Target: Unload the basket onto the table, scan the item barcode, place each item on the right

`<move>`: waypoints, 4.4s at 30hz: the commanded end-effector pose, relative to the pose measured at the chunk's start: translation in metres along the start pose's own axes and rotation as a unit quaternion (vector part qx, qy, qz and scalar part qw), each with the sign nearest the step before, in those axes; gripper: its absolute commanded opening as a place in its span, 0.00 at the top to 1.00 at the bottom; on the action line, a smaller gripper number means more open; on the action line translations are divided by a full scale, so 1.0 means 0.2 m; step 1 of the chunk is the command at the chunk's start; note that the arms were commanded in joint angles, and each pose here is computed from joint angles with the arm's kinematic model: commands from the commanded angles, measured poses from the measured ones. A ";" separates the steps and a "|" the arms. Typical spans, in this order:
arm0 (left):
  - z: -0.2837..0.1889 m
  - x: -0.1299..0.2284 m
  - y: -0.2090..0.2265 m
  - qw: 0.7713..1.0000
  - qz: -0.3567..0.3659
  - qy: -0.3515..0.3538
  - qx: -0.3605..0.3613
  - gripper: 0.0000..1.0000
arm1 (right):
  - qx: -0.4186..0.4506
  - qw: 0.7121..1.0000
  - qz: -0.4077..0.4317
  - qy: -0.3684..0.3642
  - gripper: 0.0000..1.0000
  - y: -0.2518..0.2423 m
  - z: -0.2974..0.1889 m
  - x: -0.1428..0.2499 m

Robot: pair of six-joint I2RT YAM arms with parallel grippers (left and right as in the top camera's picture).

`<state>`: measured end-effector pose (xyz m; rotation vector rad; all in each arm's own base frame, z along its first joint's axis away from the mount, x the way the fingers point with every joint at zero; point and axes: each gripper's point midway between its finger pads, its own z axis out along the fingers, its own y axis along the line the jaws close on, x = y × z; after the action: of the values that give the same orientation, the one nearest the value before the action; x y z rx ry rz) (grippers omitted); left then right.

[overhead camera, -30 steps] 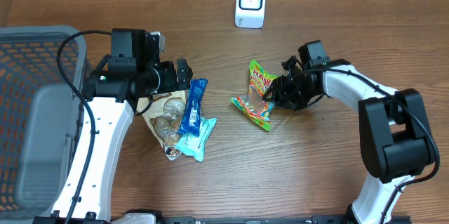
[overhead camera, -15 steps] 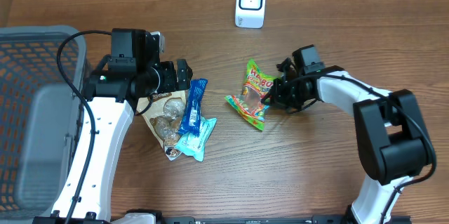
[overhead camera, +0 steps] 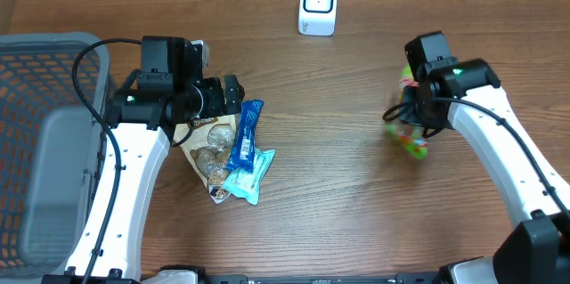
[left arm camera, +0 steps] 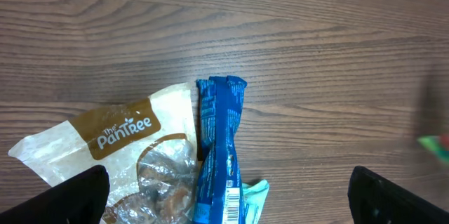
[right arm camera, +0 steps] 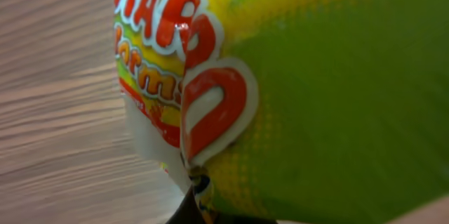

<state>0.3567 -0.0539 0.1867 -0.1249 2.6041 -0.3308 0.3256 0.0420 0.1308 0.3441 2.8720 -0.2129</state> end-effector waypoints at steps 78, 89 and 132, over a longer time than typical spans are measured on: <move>0.04 -0.02 -0.01 1.000 -0.003 -0.003 0.009 0.00 | 0.261 0.940 -0.181 -0.123 0.96 0.19 -0.12 -0.40; 0.12 0.03 -0.03 0.999 -0.009 0.033 0.025 0.00 | 0.415 0.854 -0.306 -0.072 0.96 0.25 0.09 -0.25; 0.23 0.07 0.11 0.997 -0.008 0.060 -0.041 0.00 | -0.350 0.924 -0.130 0.084 0.30 0.41 0.25 -0.35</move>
<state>0.3668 -0.0458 0.1372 -0.1632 2.7358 -0.2663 0.4364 0.0868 0.1000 -0.0468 2.9616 0.5208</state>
